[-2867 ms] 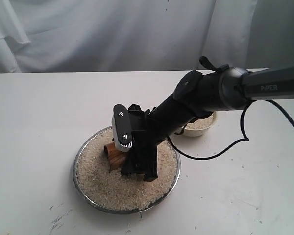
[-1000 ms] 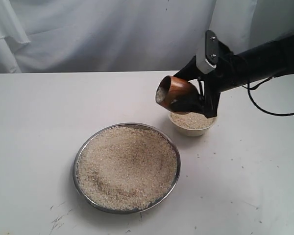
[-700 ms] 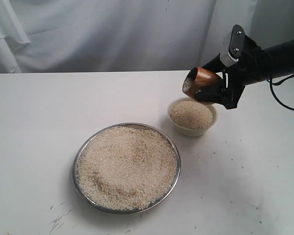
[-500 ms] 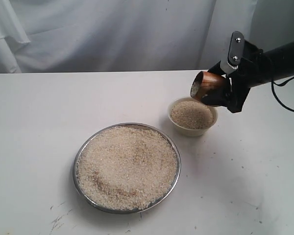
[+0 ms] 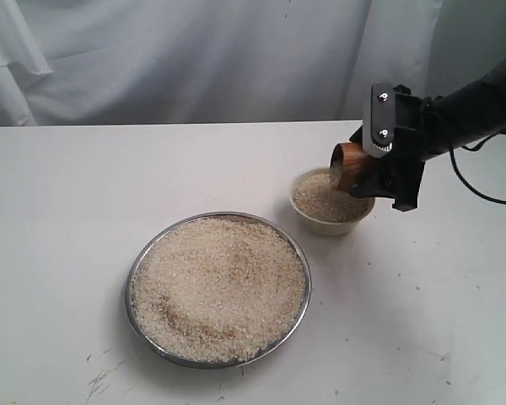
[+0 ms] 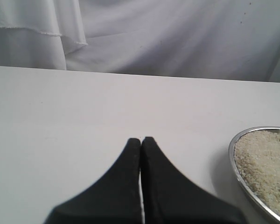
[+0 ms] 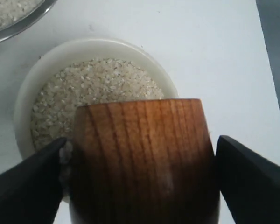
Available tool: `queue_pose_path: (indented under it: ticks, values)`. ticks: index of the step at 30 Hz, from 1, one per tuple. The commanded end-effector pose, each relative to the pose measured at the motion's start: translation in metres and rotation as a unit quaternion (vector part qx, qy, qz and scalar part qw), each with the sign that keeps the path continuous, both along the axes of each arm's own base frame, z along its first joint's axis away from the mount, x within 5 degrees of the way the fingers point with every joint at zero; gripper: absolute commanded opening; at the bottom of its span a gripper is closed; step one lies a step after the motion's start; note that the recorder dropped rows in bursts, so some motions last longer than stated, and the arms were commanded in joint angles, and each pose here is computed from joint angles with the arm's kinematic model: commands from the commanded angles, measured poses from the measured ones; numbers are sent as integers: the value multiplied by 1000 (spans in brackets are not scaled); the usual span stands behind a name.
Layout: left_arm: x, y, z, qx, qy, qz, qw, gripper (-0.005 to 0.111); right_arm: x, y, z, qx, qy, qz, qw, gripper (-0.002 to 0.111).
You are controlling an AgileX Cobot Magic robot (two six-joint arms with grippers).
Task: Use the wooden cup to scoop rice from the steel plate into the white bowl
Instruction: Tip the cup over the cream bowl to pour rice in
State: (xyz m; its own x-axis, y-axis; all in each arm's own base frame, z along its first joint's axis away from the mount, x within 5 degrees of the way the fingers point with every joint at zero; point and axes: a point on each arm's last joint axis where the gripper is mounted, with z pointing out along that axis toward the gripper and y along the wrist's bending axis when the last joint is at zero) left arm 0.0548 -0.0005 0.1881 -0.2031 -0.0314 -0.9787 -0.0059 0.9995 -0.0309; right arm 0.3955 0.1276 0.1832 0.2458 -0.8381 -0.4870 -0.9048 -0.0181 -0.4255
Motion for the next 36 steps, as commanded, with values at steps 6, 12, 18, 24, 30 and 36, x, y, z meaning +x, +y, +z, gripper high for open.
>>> queue_pose_path:
  ticks: [6, 12, 18, 24, 30, 36]
  values:
    - [0, 0, -1, -2, -3, 0, 1000, 0, -2, 22, 3, -95, -90, 57, 990, 0]
    - [0, 0, -1, -2, -3, 0, 1000, 0, -1, 24, 3, -131, -120, 77, 981, 0]
    - [0, 0, -1, -2, -3, 0, 1000, 0, 1, 22, 2, -165, -146, 95, 971, 0]
    - [0, 0, -1, -2, -3, 0, 1000, 0, 4, 20, 3, -183, -164, 100, 964, 0]
    - [0, 0, -1, -2, -3, 0, 1000, 0, 3, 22, 3, -200, -176, 116, 957, 0]
    - [0, 0, -1, -2, -3, 0, 1000, 0, -3, 40, 3, -216, -198, 152, 944, 0]
